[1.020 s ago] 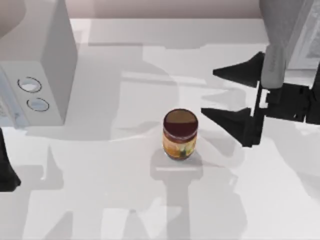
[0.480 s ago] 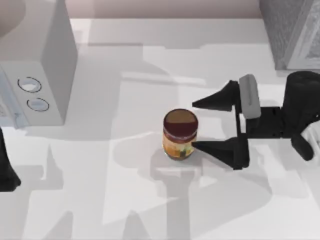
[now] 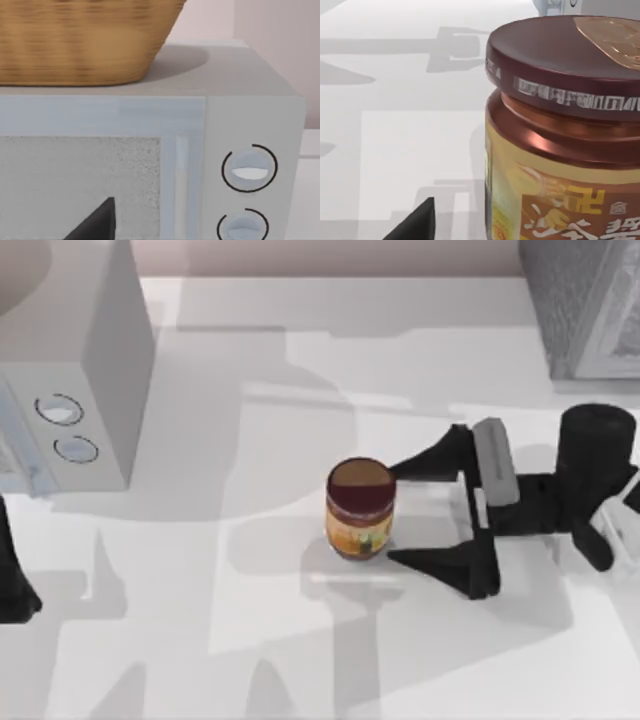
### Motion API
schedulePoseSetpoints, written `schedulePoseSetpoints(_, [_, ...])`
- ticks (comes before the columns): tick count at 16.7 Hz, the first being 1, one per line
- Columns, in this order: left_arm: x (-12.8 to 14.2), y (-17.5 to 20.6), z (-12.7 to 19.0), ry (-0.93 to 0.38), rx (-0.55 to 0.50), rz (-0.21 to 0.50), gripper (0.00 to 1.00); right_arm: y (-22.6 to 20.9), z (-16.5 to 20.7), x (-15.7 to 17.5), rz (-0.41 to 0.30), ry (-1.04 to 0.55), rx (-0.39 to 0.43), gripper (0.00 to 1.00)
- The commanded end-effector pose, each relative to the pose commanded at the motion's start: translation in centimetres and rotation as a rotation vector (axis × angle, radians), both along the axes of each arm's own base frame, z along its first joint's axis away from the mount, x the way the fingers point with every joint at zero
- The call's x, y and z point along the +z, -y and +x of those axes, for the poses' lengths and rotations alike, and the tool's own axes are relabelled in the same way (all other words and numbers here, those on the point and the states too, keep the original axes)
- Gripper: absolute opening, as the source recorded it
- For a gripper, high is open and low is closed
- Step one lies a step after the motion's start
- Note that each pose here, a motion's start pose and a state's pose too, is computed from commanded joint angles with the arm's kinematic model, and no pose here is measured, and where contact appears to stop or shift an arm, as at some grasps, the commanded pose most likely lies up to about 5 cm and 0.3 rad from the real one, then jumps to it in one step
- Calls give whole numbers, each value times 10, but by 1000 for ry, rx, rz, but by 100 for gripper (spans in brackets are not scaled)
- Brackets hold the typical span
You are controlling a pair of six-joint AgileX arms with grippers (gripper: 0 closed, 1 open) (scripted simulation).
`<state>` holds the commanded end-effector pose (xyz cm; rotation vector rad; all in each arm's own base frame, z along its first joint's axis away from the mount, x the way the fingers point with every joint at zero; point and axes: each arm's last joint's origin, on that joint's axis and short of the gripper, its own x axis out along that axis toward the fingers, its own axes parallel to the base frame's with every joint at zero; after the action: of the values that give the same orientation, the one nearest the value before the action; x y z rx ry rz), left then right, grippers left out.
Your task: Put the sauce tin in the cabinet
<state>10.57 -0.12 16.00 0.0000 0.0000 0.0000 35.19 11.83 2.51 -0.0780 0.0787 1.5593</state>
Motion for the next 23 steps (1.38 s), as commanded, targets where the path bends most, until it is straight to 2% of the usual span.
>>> schedulePoseSetpoints(6, [0, 0, 0, 0, 0, 0, 100, -2, -1, 0, -1, -2, 2, 100])
schedulePoseSetpoints(13, [0, 0, 0, 0, 0, 0, 100, -57, 1, -6, 0, 0, 0, 100])
schedulePoseSetpoints(17, [0, 0, 0, 0, 0, 0, 100, -60, 1, -6, 0, 0, 0, 100])
schedulePoseSetpoints(23, [0, 0, 0, 0, 0, 0, 100, -60, 1, -6, 0, 0, 0, 55])
